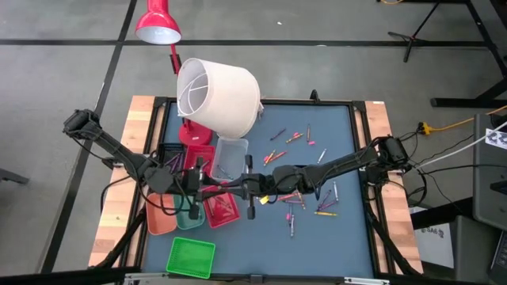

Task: Sort crayons
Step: Put the gray crayon into the green bin

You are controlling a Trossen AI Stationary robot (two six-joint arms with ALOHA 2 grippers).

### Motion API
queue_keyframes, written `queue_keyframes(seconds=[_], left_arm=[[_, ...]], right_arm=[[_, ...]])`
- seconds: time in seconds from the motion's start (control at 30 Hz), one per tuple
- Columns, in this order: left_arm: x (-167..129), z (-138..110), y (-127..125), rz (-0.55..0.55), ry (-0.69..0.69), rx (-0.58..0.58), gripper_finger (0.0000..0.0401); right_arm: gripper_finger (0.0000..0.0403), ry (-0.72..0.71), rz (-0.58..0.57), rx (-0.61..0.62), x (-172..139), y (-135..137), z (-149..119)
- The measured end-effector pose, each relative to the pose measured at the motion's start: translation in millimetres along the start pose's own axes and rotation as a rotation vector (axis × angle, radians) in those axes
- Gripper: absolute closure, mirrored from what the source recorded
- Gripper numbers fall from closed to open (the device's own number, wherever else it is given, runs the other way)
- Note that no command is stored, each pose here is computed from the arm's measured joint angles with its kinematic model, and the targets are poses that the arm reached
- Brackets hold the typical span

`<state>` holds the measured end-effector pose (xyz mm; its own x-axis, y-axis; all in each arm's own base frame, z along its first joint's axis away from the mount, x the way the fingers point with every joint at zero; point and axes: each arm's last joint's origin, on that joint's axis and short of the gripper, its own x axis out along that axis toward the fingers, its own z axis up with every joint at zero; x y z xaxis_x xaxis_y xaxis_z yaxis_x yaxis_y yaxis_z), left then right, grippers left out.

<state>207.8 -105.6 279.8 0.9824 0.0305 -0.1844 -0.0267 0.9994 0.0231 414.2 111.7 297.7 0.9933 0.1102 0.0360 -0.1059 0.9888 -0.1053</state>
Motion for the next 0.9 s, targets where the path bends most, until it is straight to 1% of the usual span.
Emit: queue_keyframes(seconds=[0.27, 0.57, 0.7, 0.8, 0.9], left_arm=[[0.0, 0.8, -0.1, -0.001, -0.008, 0.014, 0.0325], [0.0, 0.7, -0.2, -0.002, -0.007, 0.017, 0.0387], [0.0, 0.3, -0.2, -0.002, -0.003, 0.019, 0.0395], [0.1, 0.2, -0.1, -0.001, -0.002, 0.019, 0.0391], [0.0, -0.2, 0.0, 0.0, 0.002, 0.018, 0.039]], right_arm=[[0.0386, 0.003, 0.0, -0.006, -0.1, 0.0, -0.2], [0.0386, 0.005, 0.0, 0.001, 0.0, -0.1, -0.4], [0.0384, 0.011, 0.001, 0.001, 0.0, -0.1, -1.0], [0.0366, 0.019, 0.002, -0.001, 0.0, 0.0, -1.7], [0.0329, 0.049, 0.005, -0.002, -0.2, 0.3, -4.6]])
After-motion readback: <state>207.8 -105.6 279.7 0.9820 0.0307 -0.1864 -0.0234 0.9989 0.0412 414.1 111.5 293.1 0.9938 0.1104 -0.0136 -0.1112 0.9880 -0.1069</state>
